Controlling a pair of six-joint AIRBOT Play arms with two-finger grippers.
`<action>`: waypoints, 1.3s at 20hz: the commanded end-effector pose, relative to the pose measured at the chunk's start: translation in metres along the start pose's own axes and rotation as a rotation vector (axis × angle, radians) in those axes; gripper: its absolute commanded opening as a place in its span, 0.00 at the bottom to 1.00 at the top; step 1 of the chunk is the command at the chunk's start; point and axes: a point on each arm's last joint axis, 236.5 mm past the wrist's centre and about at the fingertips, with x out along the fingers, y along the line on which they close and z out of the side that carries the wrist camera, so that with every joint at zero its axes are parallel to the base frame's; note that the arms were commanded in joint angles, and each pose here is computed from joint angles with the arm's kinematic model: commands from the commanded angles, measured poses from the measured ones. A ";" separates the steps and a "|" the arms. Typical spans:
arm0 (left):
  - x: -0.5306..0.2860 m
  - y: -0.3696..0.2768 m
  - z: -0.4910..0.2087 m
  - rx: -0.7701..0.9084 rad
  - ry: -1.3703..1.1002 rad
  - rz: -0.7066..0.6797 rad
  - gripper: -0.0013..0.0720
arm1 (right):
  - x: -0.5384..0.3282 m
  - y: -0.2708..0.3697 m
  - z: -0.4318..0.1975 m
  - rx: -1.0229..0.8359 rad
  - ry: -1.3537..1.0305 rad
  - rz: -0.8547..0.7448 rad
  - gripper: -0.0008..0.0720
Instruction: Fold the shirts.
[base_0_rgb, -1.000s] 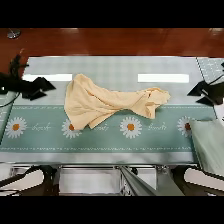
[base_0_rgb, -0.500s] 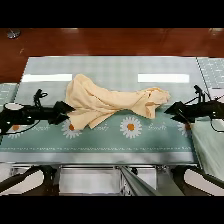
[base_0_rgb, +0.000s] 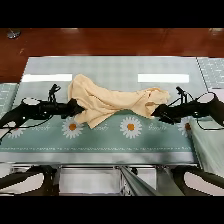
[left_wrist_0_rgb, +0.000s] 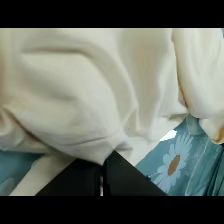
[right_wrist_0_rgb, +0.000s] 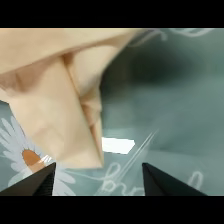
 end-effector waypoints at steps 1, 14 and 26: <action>-0.004 -0.025 0.017 0.069 -0.022 -0.045 0.05 | 0.011 0.016 0.013 0.011 -0.065 0.007 0.86; -0.091 -0.126 0.088 0.239 -0.199 -0.236 0.05 | -0.083 0.167 0.113 -0.308 -0.236 0.165 0.04; -0.463 -0.385 0.024 1.060 -1.093 -0.176 0.05 | -0.445 0.293 -0.030 -0.836 -0.991 0.039 0.05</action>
